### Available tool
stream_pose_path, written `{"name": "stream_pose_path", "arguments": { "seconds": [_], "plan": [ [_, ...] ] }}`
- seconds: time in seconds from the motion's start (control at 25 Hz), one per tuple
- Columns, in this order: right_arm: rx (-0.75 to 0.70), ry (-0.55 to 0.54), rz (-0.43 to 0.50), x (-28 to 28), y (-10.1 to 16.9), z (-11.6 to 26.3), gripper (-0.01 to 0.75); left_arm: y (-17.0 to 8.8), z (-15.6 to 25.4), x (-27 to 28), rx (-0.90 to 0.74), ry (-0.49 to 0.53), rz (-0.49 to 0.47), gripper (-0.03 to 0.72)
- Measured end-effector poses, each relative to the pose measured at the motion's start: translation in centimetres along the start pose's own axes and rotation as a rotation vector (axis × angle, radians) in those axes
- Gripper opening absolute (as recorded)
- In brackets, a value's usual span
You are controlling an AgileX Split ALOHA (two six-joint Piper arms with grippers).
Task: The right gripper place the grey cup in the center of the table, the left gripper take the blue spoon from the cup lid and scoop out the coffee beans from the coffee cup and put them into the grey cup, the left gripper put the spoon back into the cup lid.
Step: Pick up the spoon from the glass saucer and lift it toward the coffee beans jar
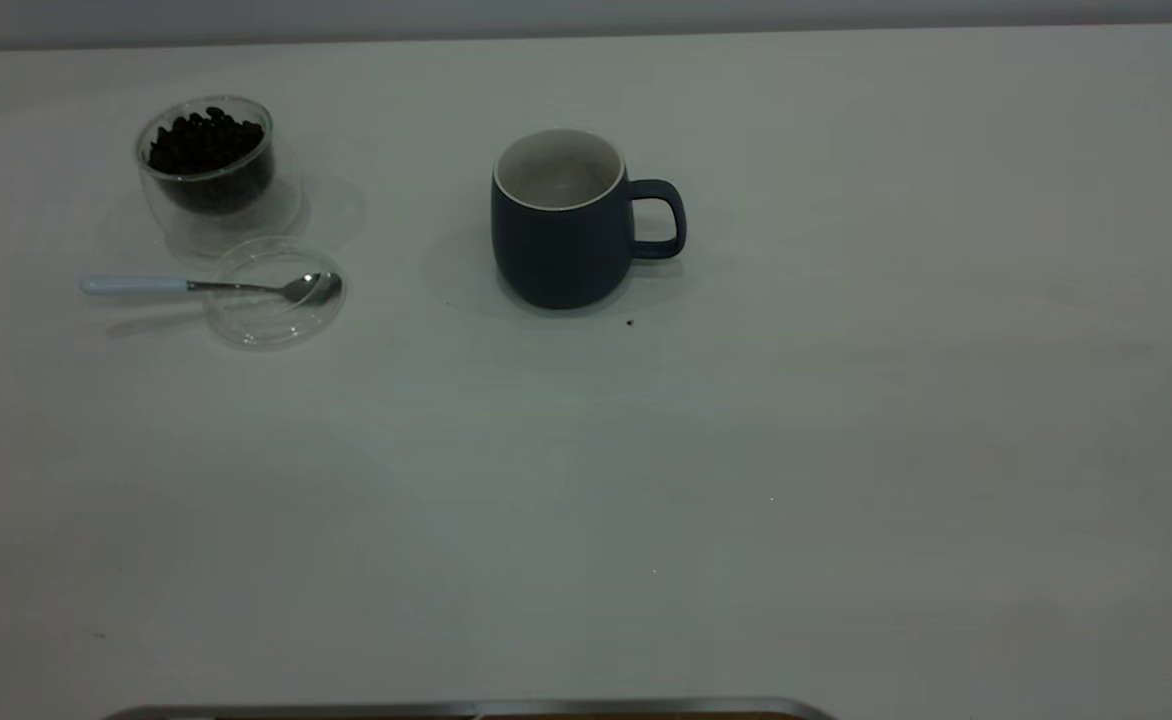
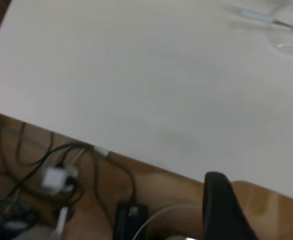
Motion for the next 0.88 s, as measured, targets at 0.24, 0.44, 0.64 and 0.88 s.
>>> {"name": "stream_pose_path", "arguments": {
  "seconds": [0.24,0.44,0.64,0.88],
  "plan": [
    [0.0,0.0,0.0,0.0,0.0,0.0,0.451,-0.1,-8.1,-4.7,-0.078,0.125,-0.103,0.445],
    [0.0,0.0,0.0,0.0,0.0,0.0,0.451,-0.7,-12.8,-11.1,-0.151,0.23,-0.121,0.445],
    [0.0,0.0,0.0,0.0,0.0,0.0,0.451,1.9,-13.9,-17.5,-0.031,0.365,-0.12,0.445],
    [0.0,0.0,0.0,0.0,0.0,0.0,0.451,6.1,-13.5,-21.7,0.001,0.4,0.04,0.445]
  ]
}}
Point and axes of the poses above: a point on each arm's last joint axis where the gripper is mounted, x pointing back along that axis away from the gripper, y along the wrist's bending axis when the last joint is at zero, z = x × y, the point moved 3 cm from there along -x, pointing out along that axis toward the gripper, and after that the axes turned 12 degrees about -x, right-handed, at the moved point
